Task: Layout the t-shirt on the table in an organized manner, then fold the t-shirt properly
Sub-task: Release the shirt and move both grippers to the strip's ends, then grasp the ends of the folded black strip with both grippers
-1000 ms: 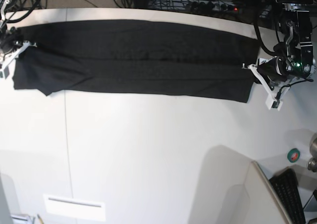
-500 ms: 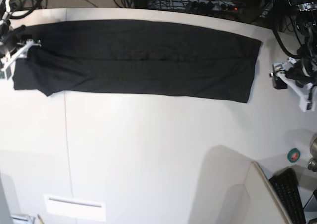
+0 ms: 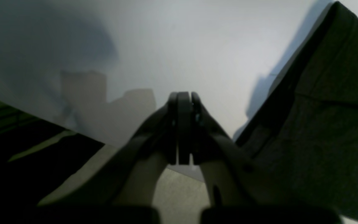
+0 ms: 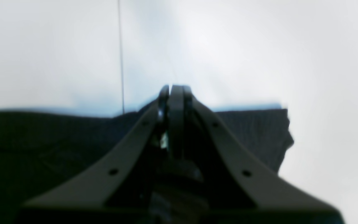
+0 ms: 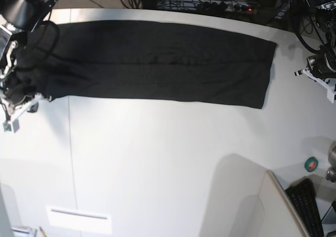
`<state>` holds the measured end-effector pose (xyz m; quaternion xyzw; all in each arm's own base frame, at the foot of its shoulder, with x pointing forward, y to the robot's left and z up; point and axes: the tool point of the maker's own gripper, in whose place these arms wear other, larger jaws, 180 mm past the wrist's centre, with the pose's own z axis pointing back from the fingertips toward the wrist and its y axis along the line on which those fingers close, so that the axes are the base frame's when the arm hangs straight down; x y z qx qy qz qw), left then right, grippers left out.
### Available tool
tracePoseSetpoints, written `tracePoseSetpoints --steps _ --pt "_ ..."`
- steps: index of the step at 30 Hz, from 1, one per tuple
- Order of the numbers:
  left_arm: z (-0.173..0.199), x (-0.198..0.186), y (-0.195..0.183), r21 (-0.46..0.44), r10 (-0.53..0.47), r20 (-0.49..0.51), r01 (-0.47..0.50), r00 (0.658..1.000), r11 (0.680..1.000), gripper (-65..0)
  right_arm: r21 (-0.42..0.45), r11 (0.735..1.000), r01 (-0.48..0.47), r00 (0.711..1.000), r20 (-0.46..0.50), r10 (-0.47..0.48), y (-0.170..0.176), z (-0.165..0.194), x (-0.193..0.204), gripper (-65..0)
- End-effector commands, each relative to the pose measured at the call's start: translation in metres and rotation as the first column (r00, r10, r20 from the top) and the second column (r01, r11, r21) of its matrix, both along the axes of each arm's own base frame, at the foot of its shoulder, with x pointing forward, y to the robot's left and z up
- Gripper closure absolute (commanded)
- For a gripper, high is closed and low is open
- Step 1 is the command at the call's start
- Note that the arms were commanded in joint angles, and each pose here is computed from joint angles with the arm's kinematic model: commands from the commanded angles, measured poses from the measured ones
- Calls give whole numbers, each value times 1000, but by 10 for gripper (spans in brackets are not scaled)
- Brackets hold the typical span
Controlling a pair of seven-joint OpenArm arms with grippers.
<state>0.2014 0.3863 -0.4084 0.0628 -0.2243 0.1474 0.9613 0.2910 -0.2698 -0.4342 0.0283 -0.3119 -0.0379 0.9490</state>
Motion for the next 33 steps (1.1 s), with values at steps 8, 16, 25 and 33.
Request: tracePoseSetpoints --steps 8,16,25,33 --pt "15 8 9 35 -7 34 6 999 999 0 7 995 -96 995 2 96 27 3 23 -369" --pt "12 8 7 31 -12 29 11 999 999 0 -5 1000 -20 998 -61 20 6 -24 29 -341" --pt "12 10 6 30 -12 31 11 999 1000 0 10 1000 -21 992 -124 22 10 -40 17 -335" --pt "13 10 7 31 -12 31 11 999 999 0 18 1000 -14 991 -135 16 10 -44 14 -57"
